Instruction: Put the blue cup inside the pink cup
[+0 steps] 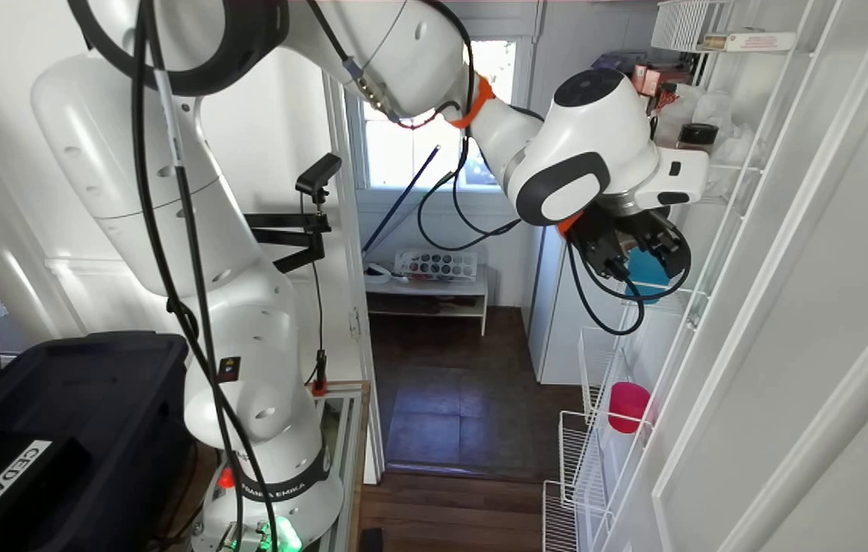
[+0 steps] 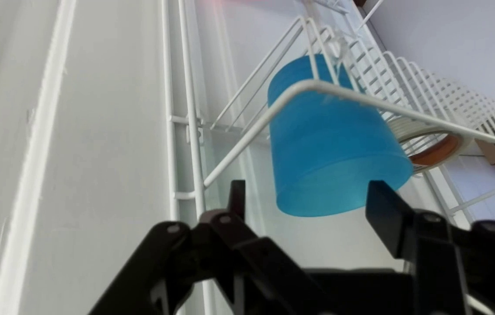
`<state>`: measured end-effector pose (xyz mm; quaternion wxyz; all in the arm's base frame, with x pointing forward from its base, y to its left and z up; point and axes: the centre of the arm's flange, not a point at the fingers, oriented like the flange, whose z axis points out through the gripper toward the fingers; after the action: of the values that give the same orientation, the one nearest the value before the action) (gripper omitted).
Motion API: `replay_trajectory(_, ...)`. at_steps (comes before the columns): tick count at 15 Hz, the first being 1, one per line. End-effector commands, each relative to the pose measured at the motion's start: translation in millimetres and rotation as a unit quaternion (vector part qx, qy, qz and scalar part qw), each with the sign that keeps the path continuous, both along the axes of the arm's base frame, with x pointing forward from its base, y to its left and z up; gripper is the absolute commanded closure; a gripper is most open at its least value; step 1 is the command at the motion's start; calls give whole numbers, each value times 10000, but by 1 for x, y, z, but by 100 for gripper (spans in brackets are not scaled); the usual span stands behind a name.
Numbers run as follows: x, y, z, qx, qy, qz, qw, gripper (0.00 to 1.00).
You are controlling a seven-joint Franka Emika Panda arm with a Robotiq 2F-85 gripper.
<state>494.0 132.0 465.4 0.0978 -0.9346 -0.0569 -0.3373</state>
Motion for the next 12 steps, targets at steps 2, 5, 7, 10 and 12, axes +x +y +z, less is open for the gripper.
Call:
replay_trajectory(2,2,2,2,108,46,-87,9999,33)
replay_trajectory(5,3,2,-1,139,75,-114,9998,42)
replay_trajectory(7,3,1,-3,109,136,-137,9998,46)
replay_trajectory(10,4,-1,-7,112,203,-164,9996,60)
replay_trajectory(12,5,-1,-9,113,231,-176,9995,71)
